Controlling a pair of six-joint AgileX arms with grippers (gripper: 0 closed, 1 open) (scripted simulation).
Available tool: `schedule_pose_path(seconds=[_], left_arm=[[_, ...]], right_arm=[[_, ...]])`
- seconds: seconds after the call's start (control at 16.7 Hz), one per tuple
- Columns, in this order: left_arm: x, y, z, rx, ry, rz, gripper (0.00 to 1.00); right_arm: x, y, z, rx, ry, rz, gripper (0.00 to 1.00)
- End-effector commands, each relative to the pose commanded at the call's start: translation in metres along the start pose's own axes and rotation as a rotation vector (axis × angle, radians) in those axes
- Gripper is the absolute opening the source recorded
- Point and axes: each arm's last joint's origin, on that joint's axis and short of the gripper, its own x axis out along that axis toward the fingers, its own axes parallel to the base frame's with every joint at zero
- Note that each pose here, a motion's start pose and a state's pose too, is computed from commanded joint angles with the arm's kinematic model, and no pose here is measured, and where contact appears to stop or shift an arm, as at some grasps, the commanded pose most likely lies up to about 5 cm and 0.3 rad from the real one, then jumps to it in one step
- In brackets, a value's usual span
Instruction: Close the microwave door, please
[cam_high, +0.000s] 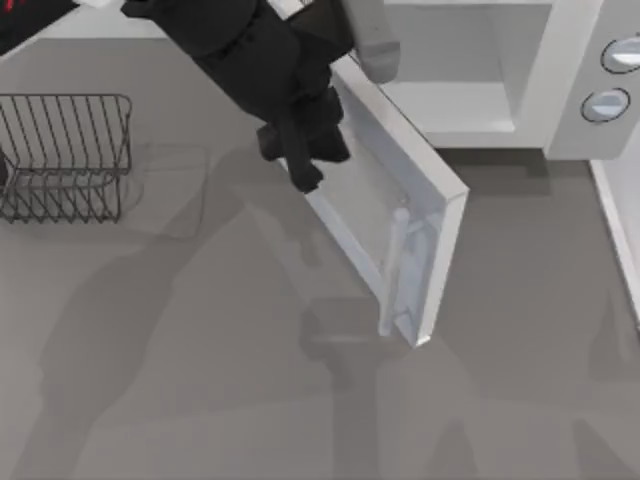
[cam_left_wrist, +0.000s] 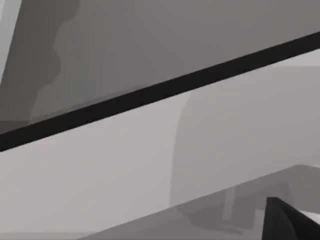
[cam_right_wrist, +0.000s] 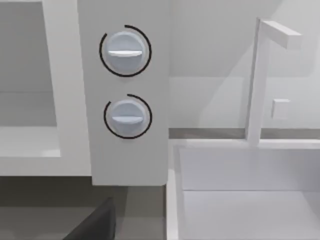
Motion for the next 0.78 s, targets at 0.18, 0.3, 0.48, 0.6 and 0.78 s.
schedule_pose_path(seconds=[0.18,0.3,0.48,0.6,0.78], left_arm=[[0.001,0.000,0.001,0.000,0.000,0.000,0.00],[0.000,0.000,0.000,-0.003,-0.001,0.001,0.00],[0.007,-0.002,0.012,-0.003,-0.001,0.001,0.00],[0.009,-0.004,0.016,-0.003,-0.001,0.001,0.00],[0.008,-0.003,0.015,-0.006,-0.002,0.002,0.00]], right_arm=[[0.000,0.000,0.000,0.000,0.000,0.000,1.00],[0.000,0.000,0.000,0.000,0.000,0.000,1.00],[0.000,0.000,0.000,0.000,0.000,0.000,1.00],[0.000,0.000,0.000,0.000,0.000,0.000,1.00],[0.000,0.000,0.000,0.000,0.000,0.000,1.00]])
